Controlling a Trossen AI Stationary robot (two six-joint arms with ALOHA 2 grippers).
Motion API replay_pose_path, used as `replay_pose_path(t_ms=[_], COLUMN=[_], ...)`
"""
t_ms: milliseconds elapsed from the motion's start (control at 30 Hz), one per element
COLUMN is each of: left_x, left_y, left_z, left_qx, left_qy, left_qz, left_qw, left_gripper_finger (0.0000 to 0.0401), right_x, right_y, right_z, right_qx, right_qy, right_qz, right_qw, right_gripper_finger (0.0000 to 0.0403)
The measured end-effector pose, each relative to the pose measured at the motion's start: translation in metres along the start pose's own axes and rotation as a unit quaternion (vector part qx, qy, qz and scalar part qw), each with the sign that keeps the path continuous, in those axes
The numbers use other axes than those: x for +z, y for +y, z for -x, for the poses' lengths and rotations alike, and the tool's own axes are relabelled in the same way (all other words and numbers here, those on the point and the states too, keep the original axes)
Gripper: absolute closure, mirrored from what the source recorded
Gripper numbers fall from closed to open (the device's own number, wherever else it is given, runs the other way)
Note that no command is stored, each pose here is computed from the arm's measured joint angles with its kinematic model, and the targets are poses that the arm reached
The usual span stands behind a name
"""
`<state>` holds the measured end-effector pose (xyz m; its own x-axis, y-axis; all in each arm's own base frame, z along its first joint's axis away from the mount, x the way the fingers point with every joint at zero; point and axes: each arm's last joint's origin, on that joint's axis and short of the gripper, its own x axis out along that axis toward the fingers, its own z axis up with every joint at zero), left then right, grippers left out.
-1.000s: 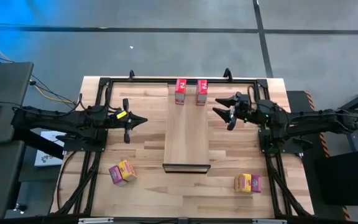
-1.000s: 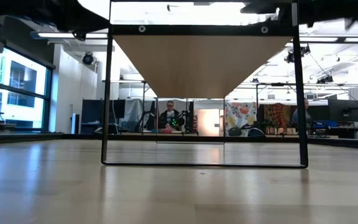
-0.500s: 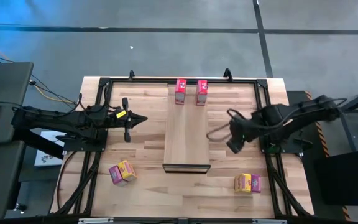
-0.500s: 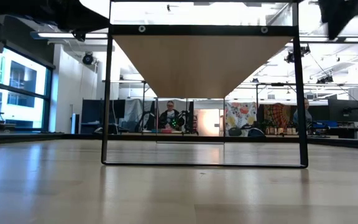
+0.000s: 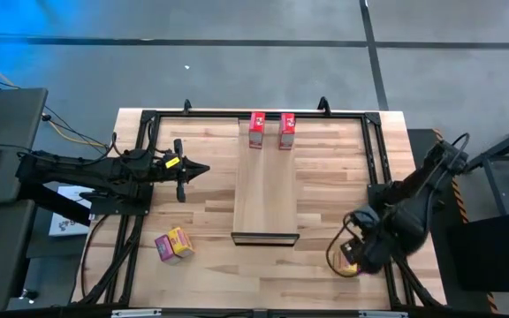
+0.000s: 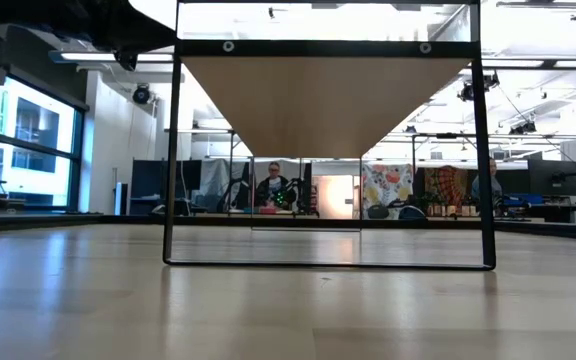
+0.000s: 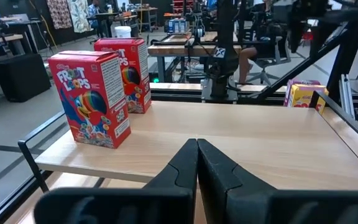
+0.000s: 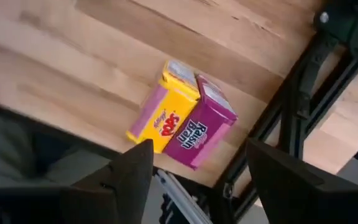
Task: Stack cereal on shelf
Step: Put the right yellow cereal box on the shelf
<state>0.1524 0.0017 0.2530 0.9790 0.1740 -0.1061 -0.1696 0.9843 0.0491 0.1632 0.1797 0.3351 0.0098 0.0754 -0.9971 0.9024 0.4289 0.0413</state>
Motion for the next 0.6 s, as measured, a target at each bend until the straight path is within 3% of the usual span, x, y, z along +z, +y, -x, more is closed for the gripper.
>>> replay_pose_path(t_ms=[367, 600], left_x=[0.0, 0.0], left_y=[0.0, 0.0], left_z=[0.0, 0.0], left_qx=[0.0, 0.0], left_qy=[0.001, 0.001], left_qz=[-0.001, -0.001], left_qw=[1.0, 1.0], left_gripper_finger=[0.0398, 0.0398], right_x=[-0.032, -0.036], right_y=[0.038, 0.048], right_z=[-0.042, -0.068], right_qx=[0.019, -0.039], right_qy=[-0.025, -0.044], right_qz=[-0.028, -0.057], right_qw=[0.999, 0.997], right_gripper_finger=[0.0165, 0.0165])
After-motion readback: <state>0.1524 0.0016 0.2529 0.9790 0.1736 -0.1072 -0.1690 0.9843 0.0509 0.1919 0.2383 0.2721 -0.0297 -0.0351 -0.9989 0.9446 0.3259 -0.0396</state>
